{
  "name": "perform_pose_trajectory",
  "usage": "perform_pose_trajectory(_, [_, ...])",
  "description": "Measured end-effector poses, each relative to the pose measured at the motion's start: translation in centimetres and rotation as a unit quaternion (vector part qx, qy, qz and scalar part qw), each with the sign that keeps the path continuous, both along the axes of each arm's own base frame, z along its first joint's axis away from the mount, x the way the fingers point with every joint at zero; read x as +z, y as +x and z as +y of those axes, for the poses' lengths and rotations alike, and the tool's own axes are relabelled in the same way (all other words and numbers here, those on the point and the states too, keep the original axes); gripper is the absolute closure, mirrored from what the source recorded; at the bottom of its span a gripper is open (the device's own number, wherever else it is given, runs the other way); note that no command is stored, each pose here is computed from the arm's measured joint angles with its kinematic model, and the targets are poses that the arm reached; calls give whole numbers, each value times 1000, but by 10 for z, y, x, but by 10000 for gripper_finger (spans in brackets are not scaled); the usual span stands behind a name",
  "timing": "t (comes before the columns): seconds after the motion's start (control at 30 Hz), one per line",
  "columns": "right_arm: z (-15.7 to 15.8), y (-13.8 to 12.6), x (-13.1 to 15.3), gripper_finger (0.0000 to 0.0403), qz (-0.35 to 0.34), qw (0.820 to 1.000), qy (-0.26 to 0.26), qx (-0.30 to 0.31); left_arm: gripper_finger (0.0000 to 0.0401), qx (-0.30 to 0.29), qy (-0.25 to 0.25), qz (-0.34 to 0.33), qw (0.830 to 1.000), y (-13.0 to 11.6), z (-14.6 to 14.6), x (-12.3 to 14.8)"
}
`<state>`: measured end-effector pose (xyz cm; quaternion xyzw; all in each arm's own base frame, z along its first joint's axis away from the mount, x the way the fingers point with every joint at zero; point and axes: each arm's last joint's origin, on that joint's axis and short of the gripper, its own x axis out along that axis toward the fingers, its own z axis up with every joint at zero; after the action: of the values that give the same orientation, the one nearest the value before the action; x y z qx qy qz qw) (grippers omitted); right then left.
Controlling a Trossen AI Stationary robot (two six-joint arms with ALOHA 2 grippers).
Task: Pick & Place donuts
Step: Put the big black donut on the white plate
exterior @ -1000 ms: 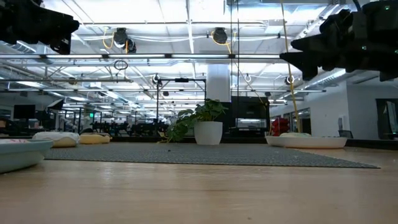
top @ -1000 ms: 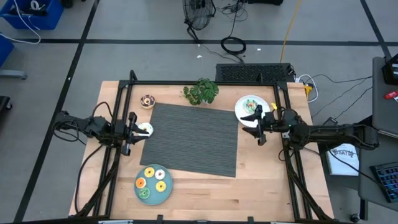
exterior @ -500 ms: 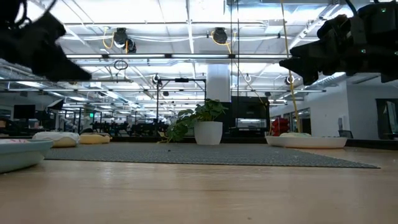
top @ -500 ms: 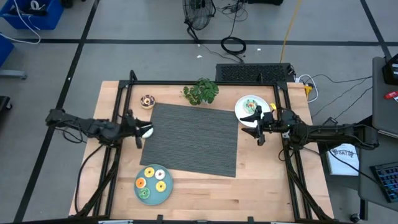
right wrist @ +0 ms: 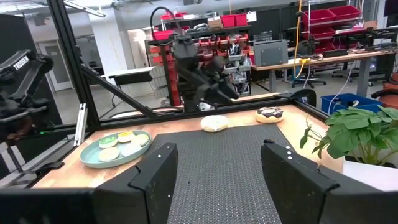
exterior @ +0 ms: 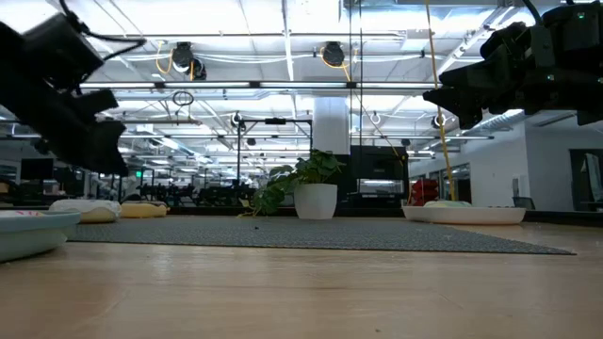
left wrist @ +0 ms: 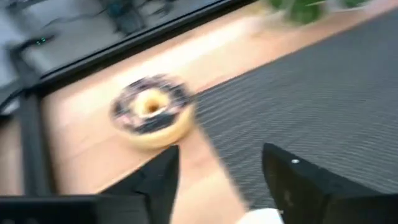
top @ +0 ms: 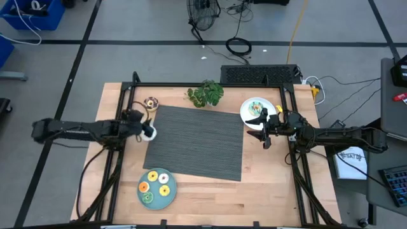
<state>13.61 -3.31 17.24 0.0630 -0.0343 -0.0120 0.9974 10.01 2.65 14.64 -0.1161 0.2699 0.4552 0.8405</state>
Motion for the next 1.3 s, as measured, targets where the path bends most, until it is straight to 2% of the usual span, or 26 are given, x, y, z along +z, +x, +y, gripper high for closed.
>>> perform_pose_trajectory(0.17, [0, 0, 0, 190, 0, 1000, 0, 0, 88, 86, -30, -2, 996, -3, 17, -4])
perform_pose_trajectory(0.27, [0, 0, 0, 190, 0, 1000, 0, 0, 55, 101, -58, -19, 993, -1, 26, -4])
perform_pose_trajectory(0.37, [0, 0, 0, 190, 0, 1000, 0, -2, 39, 100, -72, -28, 992, 0, 38, -3])
perform_pose_trajectory(0.6, [0, 0, 0, 190, 0, 1000, 0, -3, 49, 136, -104, -37, 985, -4, 68, -9])
perform_pose_trajectory(0.73, [0, 0, 0, 190, 0, 1000, 0, -4, 61, 122, -126, -37, 984, -5, 81, -15])
perform_pose_trajectory(1.0, [0, 0, 0, 190, 0, 1000, 0, -4, 55, 71, -116, 2, 991, 1, 97, -27])
perform_pose_trajectory(1.17, [0, 0, 0, 190, 0, 1000, 0, -4, 60, 69, -100, 54, 991, 4, 97, -33])
perform_pose_trajectory(1.3, [0, 0, 0, 190, 0, 1000, 0, -4, 69, 78, -93, 55, 991, 6, 97, -34])
